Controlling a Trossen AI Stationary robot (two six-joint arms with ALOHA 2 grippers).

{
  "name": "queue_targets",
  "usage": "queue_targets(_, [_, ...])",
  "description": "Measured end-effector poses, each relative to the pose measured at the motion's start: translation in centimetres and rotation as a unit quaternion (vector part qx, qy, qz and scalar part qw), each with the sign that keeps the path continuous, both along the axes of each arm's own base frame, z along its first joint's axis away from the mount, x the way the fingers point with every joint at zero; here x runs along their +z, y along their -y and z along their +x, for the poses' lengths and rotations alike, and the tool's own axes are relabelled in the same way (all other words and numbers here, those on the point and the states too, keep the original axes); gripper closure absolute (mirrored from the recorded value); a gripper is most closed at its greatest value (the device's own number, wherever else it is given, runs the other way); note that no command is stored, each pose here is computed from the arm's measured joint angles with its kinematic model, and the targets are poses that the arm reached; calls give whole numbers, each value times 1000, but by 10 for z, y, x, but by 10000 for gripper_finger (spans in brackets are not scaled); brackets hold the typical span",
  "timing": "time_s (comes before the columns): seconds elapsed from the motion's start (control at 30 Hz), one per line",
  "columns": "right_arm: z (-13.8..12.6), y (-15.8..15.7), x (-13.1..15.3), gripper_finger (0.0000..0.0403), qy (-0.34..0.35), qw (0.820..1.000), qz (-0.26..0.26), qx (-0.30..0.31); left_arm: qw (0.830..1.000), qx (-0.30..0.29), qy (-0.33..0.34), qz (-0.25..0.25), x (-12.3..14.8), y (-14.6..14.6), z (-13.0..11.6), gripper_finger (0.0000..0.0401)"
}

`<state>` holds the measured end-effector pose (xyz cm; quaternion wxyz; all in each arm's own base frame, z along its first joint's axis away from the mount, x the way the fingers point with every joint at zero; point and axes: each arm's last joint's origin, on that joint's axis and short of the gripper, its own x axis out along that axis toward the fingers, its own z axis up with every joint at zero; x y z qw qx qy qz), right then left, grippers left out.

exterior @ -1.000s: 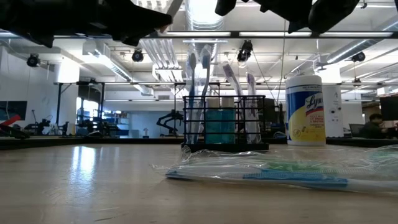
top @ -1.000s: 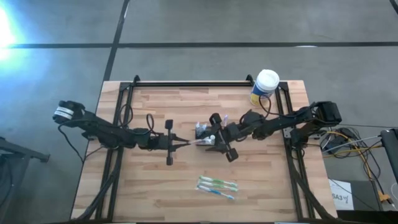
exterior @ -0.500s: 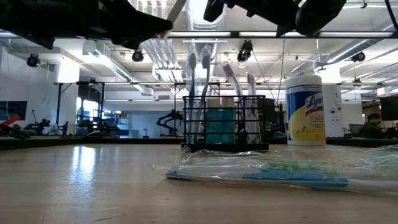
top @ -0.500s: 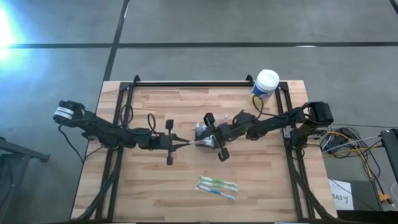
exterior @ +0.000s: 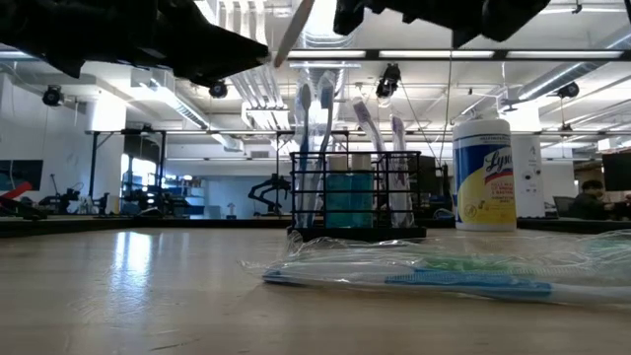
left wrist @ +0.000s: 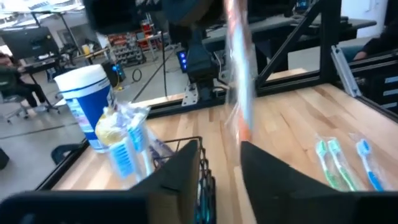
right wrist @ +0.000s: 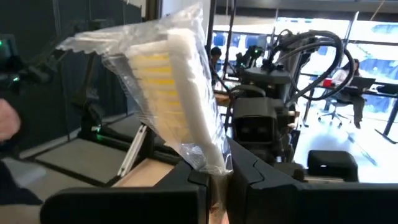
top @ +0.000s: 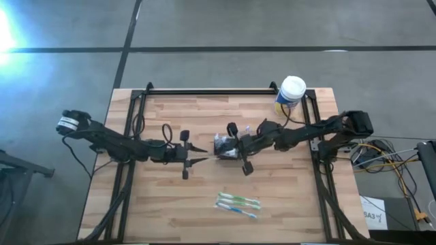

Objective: Pick & Place toothbrushing station
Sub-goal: Put the orange toothbrush into the wire organizer

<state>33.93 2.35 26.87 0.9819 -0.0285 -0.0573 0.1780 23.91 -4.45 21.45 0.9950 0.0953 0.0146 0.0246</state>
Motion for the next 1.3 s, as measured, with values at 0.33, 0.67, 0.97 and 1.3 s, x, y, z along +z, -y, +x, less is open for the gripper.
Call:
queue_targets(0.33, [-22, -1, 8, 390, -54, 998, -26, -4, 999, -3, -19, -47, 18, -5, -25, 189])
queue_targets(0.67, [-25, 0, 2, 390, -100, 994, -29, -12, 995, -3, -18, -98, 39, -14, -68, 261])
queue_targets(0.97, [-24, 1, -6, 390, -133, 990, -27, -27, 993, 4, -40, -112, 34, -20, -95, 390])
queue_targets(1.3, [-5, 8, -42, 390, -178, 981, -31, -70, 991, -7, 7, -133, 0, -24, -113, 389])
